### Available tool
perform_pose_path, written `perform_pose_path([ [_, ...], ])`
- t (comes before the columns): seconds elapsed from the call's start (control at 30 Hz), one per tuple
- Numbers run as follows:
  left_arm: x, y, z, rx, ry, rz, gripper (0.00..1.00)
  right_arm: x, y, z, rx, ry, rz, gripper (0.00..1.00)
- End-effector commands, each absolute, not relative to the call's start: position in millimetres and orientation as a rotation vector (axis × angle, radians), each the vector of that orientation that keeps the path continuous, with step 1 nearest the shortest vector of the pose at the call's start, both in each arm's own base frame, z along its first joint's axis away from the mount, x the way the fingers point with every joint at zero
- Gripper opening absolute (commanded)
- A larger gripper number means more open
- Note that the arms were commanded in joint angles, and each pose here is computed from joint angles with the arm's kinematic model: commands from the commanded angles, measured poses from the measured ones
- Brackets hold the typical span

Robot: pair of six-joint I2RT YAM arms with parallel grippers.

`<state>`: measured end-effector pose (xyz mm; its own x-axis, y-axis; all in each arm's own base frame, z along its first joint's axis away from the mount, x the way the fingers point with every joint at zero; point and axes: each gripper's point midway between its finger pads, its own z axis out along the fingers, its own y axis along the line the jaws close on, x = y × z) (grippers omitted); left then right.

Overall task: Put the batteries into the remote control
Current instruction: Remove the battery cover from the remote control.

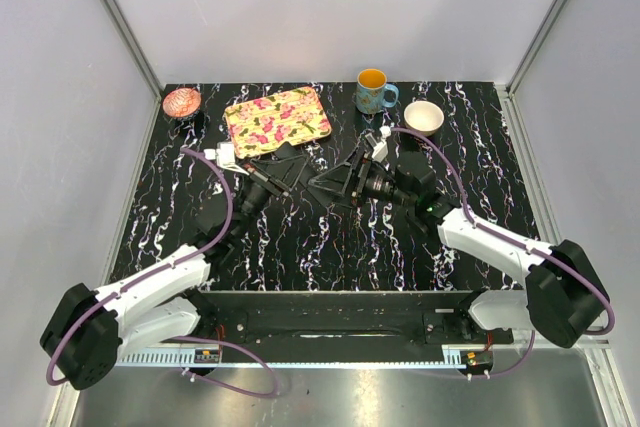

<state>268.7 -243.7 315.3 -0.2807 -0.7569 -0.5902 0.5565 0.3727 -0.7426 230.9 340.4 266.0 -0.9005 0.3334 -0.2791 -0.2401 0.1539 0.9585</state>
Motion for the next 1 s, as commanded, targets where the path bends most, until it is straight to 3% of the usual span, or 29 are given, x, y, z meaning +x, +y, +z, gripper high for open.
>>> perform_pose_path([
  [0.0,268.6,-243.8,330.4,-0.185,1.307,-1.281,0.00,229.5,335.2,282.4,0.063,1.977,1.767,0.86],
  [0.2,274.0,-243.5,311.3,-0.256,1.384,-1.278,0.00,238.3,314.6,286.9,0.012,2.035,1.488,0.98],
  [0.33,285.0,-244.0,295.6,-0.300,1.501,-1.254,0.00,236.7,283.8,287.6,-0.092,2.124,1.163,0.96],
  [0.53,292.7,-257.3,278.0,-0.295,1.586,-1.451,0.00,222.1,255.5,262.6,-0.312,2.246,0.813,0.88],
  [0.7,296.8,-277.9,274.3,-0.306,1.636,-1.595,0.00,207.5,261.6,249.5,-0.417,2.263,0.691,0.84],
  [0.97,303.4,-287.2,270.9,-0.314,1.692,-1.609,0.00,210.3,276.5,248.9,-0.467,2.249,0.601,0.87],
])
